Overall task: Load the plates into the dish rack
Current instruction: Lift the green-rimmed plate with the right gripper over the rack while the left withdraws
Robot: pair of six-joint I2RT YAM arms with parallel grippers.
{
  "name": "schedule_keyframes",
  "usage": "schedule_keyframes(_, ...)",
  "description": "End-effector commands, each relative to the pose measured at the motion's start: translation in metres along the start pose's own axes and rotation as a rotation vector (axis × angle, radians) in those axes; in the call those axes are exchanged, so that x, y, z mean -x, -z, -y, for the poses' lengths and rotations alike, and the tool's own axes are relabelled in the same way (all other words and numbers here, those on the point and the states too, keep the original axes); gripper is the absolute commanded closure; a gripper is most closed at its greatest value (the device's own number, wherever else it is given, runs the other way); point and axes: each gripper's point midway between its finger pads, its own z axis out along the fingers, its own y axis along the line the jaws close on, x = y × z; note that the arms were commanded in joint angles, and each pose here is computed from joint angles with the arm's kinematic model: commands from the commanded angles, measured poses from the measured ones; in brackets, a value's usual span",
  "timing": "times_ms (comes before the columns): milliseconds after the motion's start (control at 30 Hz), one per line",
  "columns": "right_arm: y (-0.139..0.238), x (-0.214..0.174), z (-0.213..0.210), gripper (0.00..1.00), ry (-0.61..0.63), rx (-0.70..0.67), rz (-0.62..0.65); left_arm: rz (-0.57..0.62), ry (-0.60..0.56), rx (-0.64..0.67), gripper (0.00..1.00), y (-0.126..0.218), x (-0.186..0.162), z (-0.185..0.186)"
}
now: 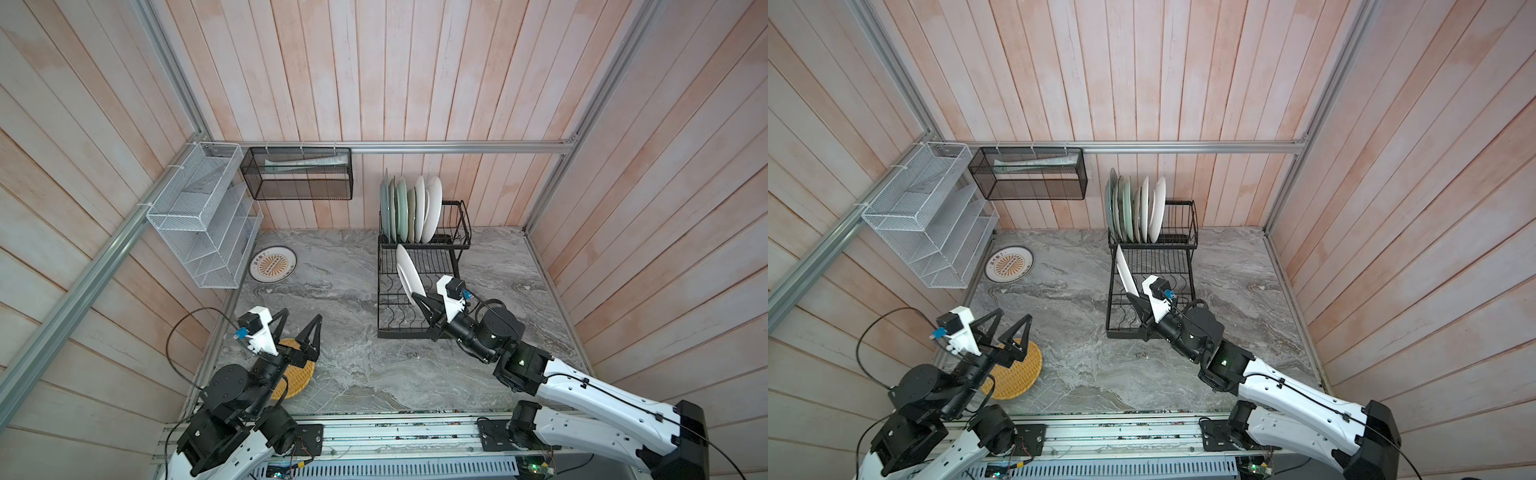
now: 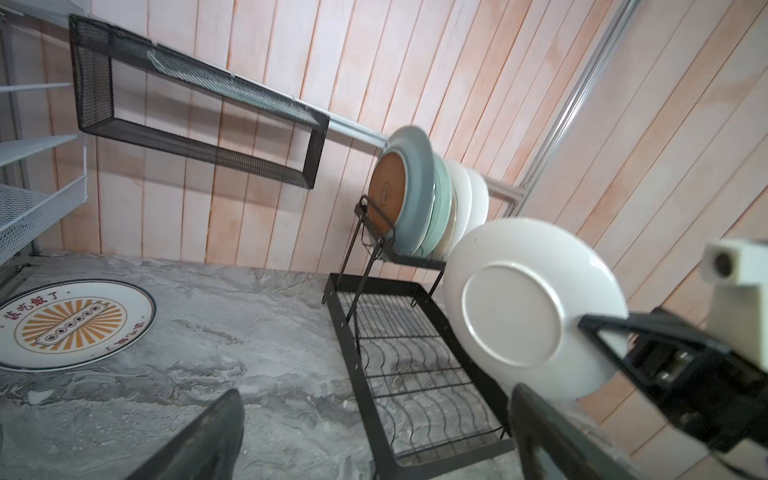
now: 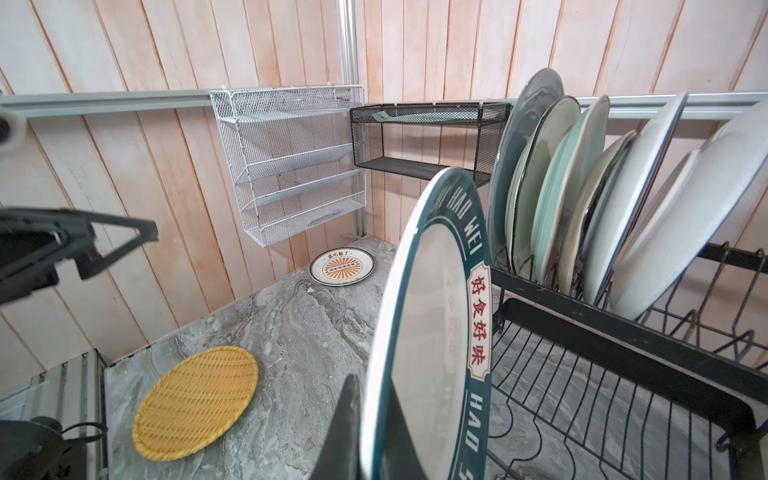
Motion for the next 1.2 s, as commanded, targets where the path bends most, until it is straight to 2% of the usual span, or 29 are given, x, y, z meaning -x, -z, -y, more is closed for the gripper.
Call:
schedule_keyframes(0,-0.002,0.034,0.003,1.00,-0.097,-0.022,0.079,-0.020,-0.068,-0.042,0.00,-0.006,-0.006,0.008)
schedule_keyframes(200,-0.013,0.035,0.006,1.00,-0.144,-0.036,0.092,-0.112,0.022,0.010,0.00,-0.017,-0.034,0.000)
schedule_keyframes(300,-0.020,0.049,0.009,1.00,-0.201,0.020,0.109,-0.146,0.013,-0.034,0.00,-0.019,-0.039,0.008)
schedule_keyframes(367,-0.024,0.062,0.015,1.00,-0.240,0.044,0.121,-0.161,0.014,-0.001,0.00,-0.020,-0.043,0.003)
schedule_keyframes(533,-0.024,0.121,0.015,1.00,-0.222,0.077,0.186,-0.136,0.044,0.044,0.00,-0.012,-0.036,-0.006)
schedule_keyframes(733,-0.004,0.203,0.018,1.00,-0.168,0.082,0.308,-0.087,0.058,0.046,0.00,-0.004,-0.028,-0.010)
schedule_keyframes(967,0.034,0.261,0.069,1.00,-0.122,-0.057,0.455,-0.094,0.056,0.035,0.00,-0.004,-0.029,-0.008)
schedule_keyframes(1167,0.042,0.260,0.134,1.00,-0.170,-0.170,0.455,-0.093,0.055,0.027,0.00,-0.004,-0.028,-0.006)
